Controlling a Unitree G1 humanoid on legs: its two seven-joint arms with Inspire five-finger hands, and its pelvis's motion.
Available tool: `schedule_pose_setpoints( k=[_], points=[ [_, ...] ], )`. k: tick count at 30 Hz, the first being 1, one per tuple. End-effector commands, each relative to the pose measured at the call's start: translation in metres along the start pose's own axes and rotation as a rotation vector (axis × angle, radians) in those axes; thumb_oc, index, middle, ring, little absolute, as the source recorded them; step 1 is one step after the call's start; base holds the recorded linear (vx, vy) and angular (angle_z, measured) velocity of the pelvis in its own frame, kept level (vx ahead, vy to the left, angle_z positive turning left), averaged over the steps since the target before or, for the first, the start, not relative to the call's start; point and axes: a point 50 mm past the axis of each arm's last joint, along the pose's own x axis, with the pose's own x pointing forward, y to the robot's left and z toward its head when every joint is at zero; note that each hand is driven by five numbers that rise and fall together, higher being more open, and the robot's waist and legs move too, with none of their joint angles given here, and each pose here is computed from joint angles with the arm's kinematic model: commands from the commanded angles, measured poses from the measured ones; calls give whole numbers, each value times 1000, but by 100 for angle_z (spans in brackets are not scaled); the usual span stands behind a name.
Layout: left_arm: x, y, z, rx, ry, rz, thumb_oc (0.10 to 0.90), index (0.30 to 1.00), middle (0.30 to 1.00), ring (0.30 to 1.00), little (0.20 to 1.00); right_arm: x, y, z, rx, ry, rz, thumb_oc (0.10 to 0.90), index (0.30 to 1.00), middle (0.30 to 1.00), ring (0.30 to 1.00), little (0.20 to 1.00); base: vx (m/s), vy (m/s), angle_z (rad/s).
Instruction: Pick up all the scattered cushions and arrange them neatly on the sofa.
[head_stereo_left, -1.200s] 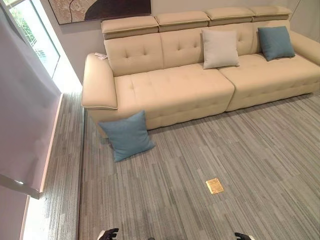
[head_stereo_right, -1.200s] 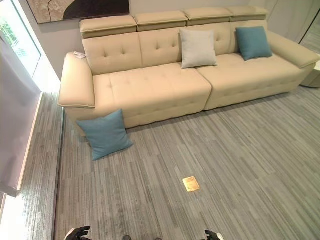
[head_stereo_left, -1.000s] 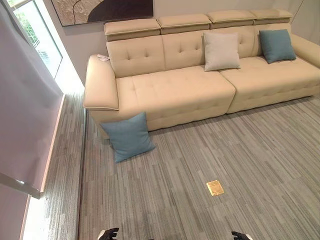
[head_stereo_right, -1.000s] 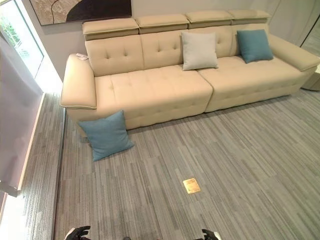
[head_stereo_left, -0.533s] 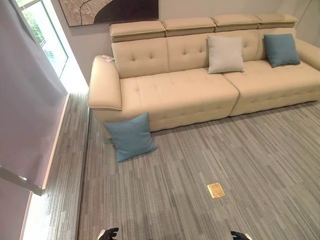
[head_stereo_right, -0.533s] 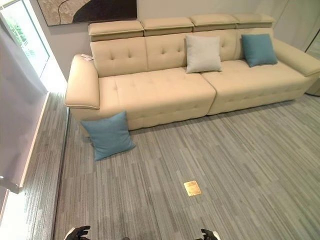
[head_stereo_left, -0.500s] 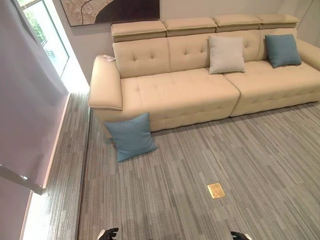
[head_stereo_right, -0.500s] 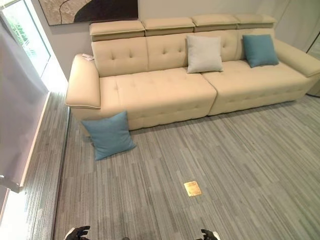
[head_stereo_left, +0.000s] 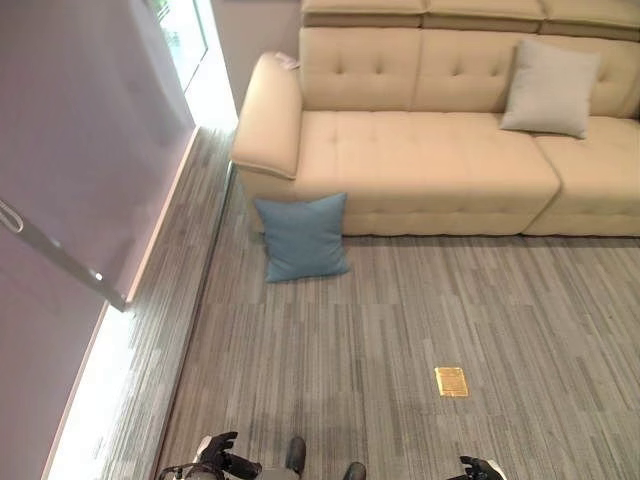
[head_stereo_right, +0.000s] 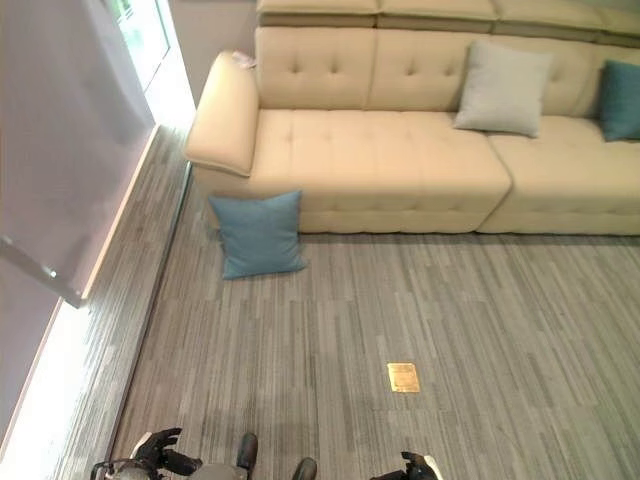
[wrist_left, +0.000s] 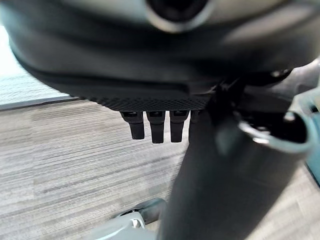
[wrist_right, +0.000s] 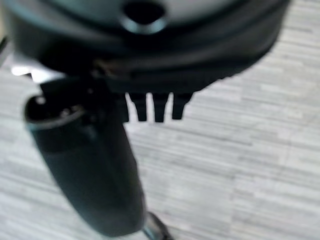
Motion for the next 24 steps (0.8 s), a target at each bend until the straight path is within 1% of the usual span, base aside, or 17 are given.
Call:
schedule_pose_setpoints(
  k=[1, 7, 8, 13, 21, 24],
  points=[
    [0, 2, -1, -4, -8, 11, 800, 900, 900, 900, 900, 3, -12, 13, -25, -31, -48, 800, 900, 900, 900, 900, 73, 82, 76],
    [0, 9, -5, -20, 10, 25, 800, 900, 900, 900, 900, 2, -1, 18, -43, -39, -17, 800, 900, 900, 900, 900, 138, 164, -7],
    [1, 14, -3, -14, 5, 38, 800, 900, 900, 900, 900, 3, -1, 25, -45, -59, -11, 800, 900, 900, 900, 900, 75, 201, -17],
    [2, 21, 3, 14, -14, 56, 800, 900, 900, 900, 900, 3, 2, 37, -46, -104, -2, 800, 900, 900, 900, 900, 112, 155, 9],
    [3, 22, 6, 37, -22, 51, 800, 900, 900, 900, 900, 3, -1, 38, -51, -112, -2, 800, 900, 900, 900, 900, 260, -45, 30],
    [2, 17, 1, 45, -7, 35, 800, 900, 900, 900, 900, 2, 0, 26, -54, -80, 9, 800, 900, 900, 900, 900, 283, -112, 36]
  ],
)
